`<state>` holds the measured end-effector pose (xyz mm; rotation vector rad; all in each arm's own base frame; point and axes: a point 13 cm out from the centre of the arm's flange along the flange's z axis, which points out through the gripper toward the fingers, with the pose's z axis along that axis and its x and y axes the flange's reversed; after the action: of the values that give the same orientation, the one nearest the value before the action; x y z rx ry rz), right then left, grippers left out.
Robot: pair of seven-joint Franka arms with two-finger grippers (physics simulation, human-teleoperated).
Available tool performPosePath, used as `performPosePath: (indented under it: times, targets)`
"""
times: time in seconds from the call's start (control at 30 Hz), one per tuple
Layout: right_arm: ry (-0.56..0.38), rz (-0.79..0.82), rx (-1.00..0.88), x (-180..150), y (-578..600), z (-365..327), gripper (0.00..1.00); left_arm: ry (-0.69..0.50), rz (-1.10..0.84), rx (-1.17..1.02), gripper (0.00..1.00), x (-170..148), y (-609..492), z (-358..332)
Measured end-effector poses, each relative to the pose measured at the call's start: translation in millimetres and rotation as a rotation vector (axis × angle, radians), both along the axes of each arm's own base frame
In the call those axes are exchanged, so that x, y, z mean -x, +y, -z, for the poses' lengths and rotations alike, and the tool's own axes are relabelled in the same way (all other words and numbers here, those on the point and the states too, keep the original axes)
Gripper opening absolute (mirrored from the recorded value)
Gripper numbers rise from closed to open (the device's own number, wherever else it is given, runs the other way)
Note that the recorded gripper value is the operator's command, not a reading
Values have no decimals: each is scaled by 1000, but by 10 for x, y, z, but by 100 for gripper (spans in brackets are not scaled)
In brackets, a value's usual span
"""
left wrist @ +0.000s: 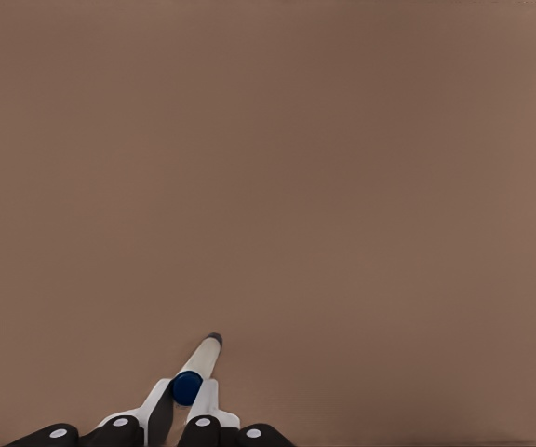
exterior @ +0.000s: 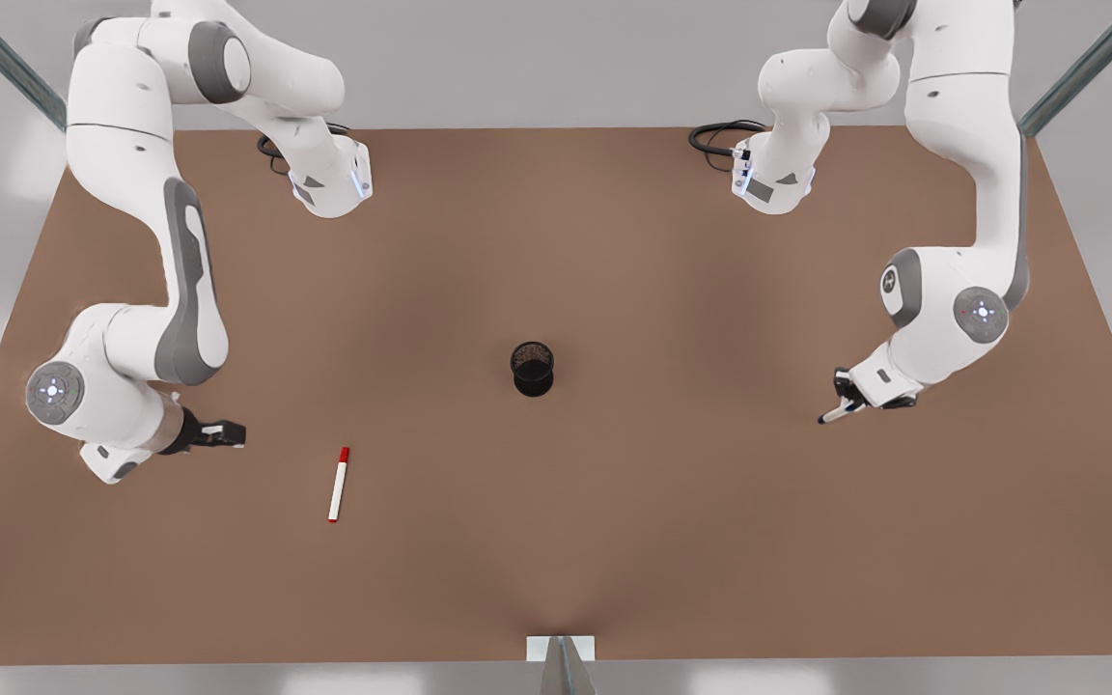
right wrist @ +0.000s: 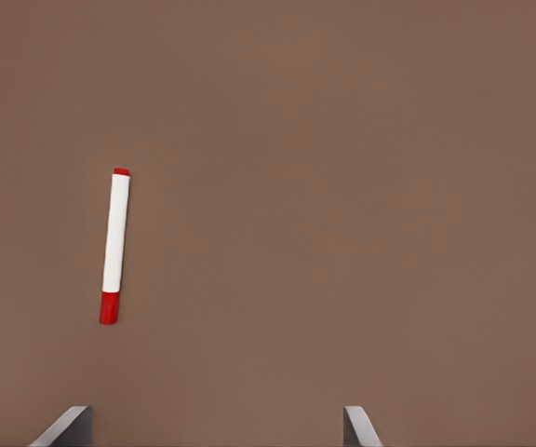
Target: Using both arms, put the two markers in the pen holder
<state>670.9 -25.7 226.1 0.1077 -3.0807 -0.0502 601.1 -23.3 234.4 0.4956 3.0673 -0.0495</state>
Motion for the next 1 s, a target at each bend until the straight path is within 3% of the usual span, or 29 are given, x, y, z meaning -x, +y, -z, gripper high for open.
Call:
performPosePath:
  times: [0.13, 0.3, 0.57, 0.83, 0.9, 1.0]
  targets:
    - [21, -38, 19, -143, 381, 854, 100, -16, 83, 6, 21, -198, -929, -403]
    - [-10, -9, -13, -541, 731, 1574, 100, 9, 147, 31, 21, 115, -2376, -642]
    - [-37, 0, -34, -567, 1337, 1790, 100, 38, 62, 95, 21, 654, -4341, -677]
    - [-59, 18, 18, -607, 1276, 1842, 100, 65, -152, 117, 21, 1084, -5166, -537]
    - [-60, 27, 24, -606, 1265, 1864, 94, 82, -217, 106, 21, 1113, -5186, -406]
    - [-58, 41, 29, -600, 1263, 1895, 75, 110, -306, 77, 21, 1134, -5171, -123]
